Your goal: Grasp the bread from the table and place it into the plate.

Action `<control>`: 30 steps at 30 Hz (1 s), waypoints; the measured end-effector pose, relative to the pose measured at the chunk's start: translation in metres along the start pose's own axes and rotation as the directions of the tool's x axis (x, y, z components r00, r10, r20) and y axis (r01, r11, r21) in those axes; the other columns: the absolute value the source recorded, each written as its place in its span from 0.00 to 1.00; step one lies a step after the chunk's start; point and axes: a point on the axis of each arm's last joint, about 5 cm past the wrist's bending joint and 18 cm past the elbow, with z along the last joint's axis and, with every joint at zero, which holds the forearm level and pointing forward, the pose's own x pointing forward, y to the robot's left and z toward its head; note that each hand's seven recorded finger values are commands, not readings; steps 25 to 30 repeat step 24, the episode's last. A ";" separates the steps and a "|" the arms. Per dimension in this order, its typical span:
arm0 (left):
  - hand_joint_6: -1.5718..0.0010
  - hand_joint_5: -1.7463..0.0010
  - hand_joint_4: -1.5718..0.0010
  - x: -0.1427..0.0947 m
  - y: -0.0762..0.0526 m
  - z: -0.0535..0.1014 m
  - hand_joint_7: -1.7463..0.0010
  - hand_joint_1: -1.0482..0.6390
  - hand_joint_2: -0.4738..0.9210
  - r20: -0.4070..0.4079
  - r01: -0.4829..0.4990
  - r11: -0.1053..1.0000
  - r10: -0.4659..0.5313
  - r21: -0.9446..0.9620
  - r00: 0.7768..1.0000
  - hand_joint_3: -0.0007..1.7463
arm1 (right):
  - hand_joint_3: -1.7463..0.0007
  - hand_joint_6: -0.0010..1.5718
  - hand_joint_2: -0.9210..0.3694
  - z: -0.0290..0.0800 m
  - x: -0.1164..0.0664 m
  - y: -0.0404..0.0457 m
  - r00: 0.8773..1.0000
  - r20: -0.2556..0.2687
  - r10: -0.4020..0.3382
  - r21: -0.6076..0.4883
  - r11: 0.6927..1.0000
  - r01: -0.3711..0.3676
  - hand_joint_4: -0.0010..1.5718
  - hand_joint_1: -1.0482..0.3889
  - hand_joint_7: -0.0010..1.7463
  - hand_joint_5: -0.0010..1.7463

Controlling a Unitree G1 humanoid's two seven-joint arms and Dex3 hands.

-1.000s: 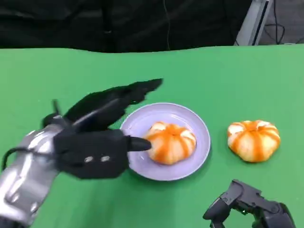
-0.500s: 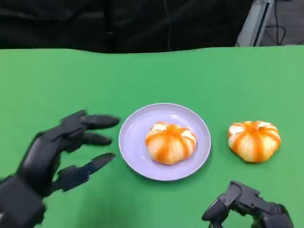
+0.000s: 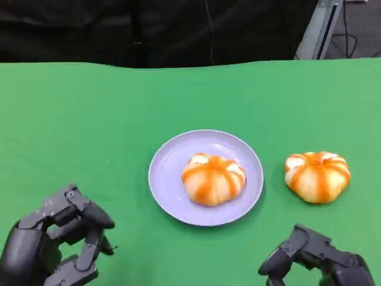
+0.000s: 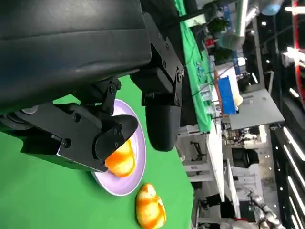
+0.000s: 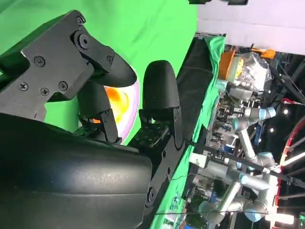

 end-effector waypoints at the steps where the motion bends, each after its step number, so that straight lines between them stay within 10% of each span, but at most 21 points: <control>1: 0.54 0.00 0.49 0.000 0.000 -0.001 0.05 0.63 0.77 0.004 0.005 1.000 -0.005 0.004 1.000 0.56 | 0.30 0.49 0.42 0.000 0.000 -0.0006 1.000 0.000 -0.002 -0.001 1.000 0.002 0.44 0.65 0.75 0.91; 30: 0.56 0.00 0.48 -0.003 -0.001 -0.012 0.03 0.57 0.69 0.013 0.084 0.996 -0.084 -0.021 0.996 0.59 | 0.29 0.49 0.43 -0.002 0.002 -0.0025 1.000 0.005 0.000 -0.006 1.000 0.000 0.44 0.65 0.75 0.91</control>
